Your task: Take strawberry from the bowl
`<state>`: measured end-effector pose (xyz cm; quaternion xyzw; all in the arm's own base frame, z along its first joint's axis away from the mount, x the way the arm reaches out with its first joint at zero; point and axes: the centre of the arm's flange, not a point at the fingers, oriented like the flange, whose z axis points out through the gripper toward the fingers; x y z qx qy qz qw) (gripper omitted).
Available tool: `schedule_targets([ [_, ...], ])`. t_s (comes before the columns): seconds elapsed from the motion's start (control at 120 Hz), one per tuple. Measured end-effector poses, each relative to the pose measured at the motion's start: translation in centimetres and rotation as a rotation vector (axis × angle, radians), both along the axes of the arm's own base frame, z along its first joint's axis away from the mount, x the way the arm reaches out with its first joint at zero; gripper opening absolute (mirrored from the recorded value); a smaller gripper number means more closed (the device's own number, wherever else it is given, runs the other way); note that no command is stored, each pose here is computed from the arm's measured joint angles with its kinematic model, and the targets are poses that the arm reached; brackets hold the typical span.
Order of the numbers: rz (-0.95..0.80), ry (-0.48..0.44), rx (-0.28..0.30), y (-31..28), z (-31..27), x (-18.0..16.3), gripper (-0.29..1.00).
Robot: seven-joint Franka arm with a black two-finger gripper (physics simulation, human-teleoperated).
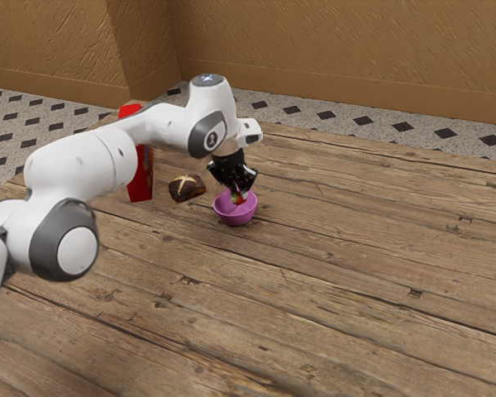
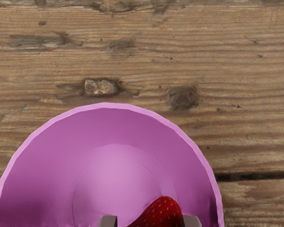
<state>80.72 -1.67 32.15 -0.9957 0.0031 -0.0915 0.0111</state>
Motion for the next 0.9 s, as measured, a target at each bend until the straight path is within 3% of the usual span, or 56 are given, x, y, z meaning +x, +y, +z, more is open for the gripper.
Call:
schedule_targets([
  [0.317, -0.114, -0.010, -0.040, -8.8, 3.0, -0.9, 0.03],
  [0.7, -0.204, -0.058, -0.083, -16.7, 0.2, -1.3, 0.03],
  [0.9, -0.219, -0.089, -0.110, -17.7, 0.2, -1.2, 0.41],
])
